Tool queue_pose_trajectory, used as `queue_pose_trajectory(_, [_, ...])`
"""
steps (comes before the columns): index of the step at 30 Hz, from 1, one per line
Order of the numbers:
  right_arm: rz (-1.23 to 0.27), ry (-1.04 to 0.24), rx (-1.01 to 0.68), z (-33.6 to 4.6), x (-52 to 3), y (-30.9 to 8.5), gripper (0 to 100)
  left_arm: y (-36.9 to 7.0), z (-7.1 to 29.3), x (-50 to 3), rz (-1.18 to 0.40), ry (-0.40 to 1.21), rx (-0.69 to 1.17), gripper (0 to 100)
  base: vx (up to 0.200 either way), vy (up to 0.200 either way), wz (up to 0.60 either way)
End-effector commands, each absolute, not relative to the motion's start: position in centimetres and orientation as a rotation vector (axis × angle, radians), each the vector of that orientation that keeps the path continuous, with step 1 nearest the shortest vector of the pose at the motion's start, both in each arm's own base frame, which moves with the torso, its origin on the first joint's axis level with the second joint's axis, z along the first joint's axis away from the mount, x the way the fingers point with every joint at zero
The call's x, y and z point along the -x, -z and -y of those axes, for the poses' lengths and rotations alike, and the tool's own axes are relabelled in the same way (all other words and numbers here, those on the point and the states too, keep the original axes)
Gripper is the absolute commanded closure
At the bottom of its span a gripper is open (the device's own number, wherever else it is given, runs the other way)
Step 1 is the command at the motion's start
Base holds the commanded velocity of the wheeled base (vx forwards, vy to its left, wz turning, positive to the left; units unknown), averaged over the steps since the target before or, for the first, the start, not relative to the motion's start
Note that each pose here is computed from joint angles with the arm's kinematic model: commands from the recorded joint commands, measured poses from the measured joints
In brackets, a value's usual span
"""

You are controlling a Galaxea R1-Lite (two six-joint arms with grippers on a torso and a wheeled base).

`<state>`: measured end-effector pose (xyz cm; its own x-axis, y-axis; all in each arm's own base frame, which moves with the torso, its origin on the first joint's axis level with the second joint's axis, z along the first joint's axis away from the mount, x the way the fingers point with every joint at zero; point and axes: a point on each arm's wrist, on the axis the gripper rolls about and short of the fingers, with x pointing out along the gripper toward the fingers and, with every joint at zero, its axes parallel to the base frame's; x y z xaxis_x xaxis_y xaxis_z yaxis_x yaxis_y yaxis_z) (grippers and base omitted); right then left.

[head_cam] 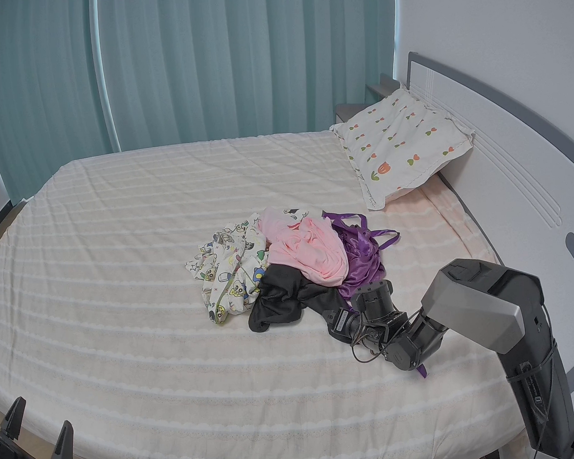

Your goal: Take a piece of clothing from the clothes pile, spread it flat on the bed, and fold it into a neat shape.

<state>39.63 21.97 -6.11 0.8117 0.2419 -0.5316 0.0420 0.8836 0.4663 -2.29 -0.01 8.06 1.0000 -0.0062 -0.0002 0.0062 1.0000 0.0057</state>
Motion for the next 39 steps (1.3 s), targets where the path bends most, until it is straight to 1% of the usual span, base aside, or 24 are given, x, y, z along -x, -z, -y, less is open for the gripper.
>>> queue_pose_trajectory(1, [-0.609,-0.121,-0.487,-22.6,-40.1,6.5,100,-7.6,0.0,2.3,-0.005,0.006,-0.008,0,0.000,0.000,0.00])
queue_pose_trajectory(8, [-0.635,-0.111,-0.473,-22.3,-39.2,6.7,100,-7.6,0.0,2.3,-0.005,0.006,-0.006,0,0.000,0.000,0.00])
queue_pose_trajectory(9, [-0.663,-0.118,-0.482,-21.5,-37.8,5.6,100,-7.6,0.0,2.3,-0.005,0.006,-0.006,0,0.000,0.000,0.00])
queue_pose_trajectory(11, [-0.675,-0.135,-0.511,-20.8,-37.0,4.5,100,-7.6,0.0,2.3,-0.003,0.011,-0.006,0,0.000,0.000,0.00])
queue_pose_trajectory(14, [-0.671,-0.174,-0.597,-19.6,-35.0,2.3,100,-7.6,0.1,2.3,-0.005,0.031,-0.005,0,0.000,0.000,0.00])
queue_pose_trajectory(15, [-0.670,-0.180,-0.603,-19.5,-34.8,2.1,100,-7.6,0.1,2.3,-0.005,0.032,-0.005,0,0.000,0.000,0.00])
queue_pose_trajectory(16, [-0.665,-0.219,-0.629,-18.8,-33.7,1.0,100,-7.6,0.1,2.3,-0.004,0.041,-0.006,0,0.000,0.000,0.00])
queue_pose_trajectory(20, [-0.665,-0.250,-0.640,-17.5,-31.5,0.1,100,-7.6,0.1,2.3,-0.005,0.044,-0.003,0,0.000,0.000,0.00])
queue_pose_trajectory(26, [-0.650,-0.262,-0.649,-16.2,-29.0,0.2,100,-7.6,0.1,2.3,-0.002,0.043,0.000,0,0.000,0.000,0.00])
queue_pose_trajectory(28, [-0.645,-0.267,-0.650,-16.1,-28.5,0.2,100,-8.1,0.1,2.3,0.030,0.046,0.028,0,0.000,0.000,0.00])
queue_pose_trajectory(29, [-0.637,-0.274,-0.654,-16.0,-28.1,0.1,100,-10.2,0.1,2.8,0.117,0.065,0.093,0,0.000,0.000,0.00])
queue_pose_trajectory(30, [-0.631,-0.279,-0.657,-15.8,-27.9,0.1,100,-12.1,0.1,3.2,0.169,0.086,0.144,0,0.000,0.000,0.00])
queue_pose_trajectory(32, [-0.631,-0.279,-0.657,-15.8,-27.9,0.1,100,-12.1,0.1,3.2,0.169,0.086,0.144,0,0.000,0.000,0.00])
queue_pose_trajectory(33, [-0.611,-0.293,-0.664,-15.7,-27.4,0.0,100,-13.5,0.3,2.2,0.105,0.138,0.124,0,0.000,0.000,0.00])
queue_pose_trajectory(35, [-0.605,-0.298,-0.667,-15.7,-27.2,-0.1,100,-13.2,0.4,1.8,0.059,0.196,0.067,0,0.000,0.000,0.00])
queue_pose_trajectory(37, [-0.605,-0.300,-0.668,-15.6,-27.1,0.0,100,-12.8,0.5,1.2,-0.009,0.244,0.064,0,0.000,0.000,0.00])
queue_pose_trajectory(39, [-0.593,-0.306,-0.670,-15.6,-26.9,-0.1,100,-12.2,0.6,-0.1,-0.151,0.282,0.075,0,0.000,0.000,0.00])
